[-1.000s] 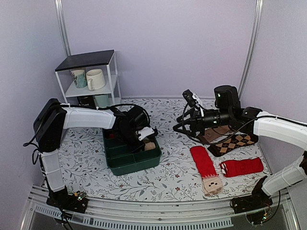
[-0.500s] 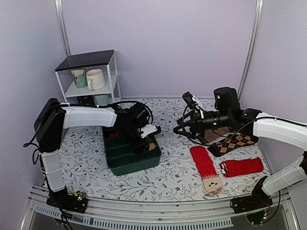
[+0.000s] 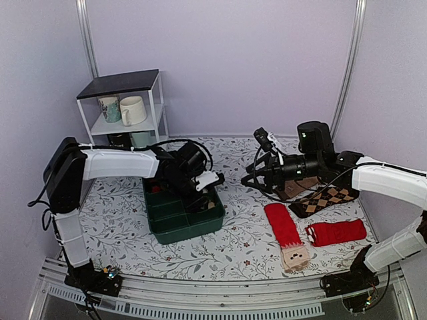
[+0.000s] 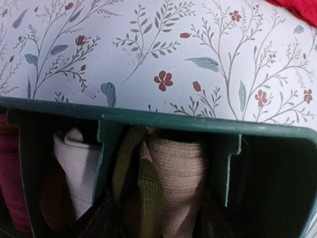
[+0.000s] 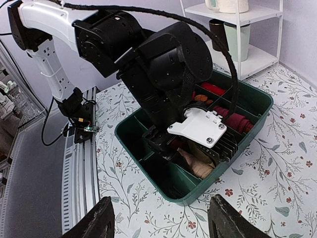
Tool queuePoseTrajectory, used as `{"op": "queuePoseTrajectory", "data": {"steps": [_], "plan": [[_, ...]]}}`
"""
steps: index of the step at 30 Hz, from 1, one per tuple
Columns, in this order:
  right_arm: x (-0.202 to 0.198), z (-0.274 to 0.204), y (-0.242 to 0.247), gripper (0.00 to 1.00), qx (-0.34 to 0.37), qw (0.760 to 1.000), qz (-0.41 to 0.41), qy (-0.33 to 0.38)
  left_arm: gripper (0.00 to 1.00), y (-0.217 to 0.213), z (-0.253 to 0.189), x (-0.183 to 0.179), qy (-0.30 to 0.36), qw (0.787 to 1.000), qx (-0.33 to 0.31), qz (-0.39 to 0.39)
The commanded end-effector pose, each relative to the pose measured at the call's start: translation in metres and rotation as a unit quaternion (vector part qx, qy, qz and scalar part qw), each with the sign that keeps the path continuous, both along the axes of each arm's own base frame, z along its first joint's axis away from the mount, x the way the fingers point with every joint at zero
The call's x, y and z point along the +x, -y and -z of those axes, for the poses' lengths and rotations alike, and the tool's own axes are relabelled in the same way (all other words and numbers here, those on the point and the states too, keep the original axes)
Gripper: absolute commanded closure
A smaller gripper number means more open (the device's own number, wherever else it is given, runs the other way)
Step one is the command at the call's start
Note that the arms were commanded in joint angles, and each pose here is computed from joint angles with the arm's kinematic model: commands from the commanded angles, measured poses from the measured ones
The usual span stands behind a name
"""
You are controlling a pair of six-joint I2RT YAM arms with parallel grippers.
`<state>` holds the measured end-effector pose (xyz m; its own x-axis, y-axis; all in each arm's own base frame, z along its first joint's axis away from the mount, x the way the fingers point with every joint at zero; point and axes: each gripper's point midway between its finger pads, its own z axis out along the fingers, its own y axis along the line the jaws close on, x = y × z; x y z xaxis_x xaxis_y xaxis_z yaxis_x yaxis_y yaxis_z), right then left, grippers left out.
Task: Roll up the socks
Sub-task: Place a pair of socks at the center of the board, then reset both arms
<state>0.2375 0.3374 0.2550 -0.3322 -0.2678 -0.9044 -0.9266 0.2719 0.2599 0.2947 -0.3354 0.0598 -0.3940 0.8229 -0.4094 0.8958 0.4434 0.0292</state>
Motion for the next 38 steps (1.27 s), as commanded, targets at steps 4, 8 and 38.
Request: {"op": "queuePoseTrajectory", "data": {"steps": [4, 8, 38], "plan": [[0.0, -0.006, 0.002, 0.36, 0.009, 1.0, 0.0, 0.001, 0.37, -0.012, -0.038, 0.011, 0.067, 0.997, -0.002, -0.027], [0.003, -0.008, 0.002, 0.34, 0.015, 1.0, 0.014, -0.007, 0.34, -0.016, -0.085, 0.022, 0.124, 0.991, -0.032, -0.039], [0.112, 0.037, 0.078, 0.0, -0.047, 0.897, 0.429, -0.094, 0.01, -0.155, -0.227, 0.023, 0.281, 0.87, -0.325, -0.242]]}}
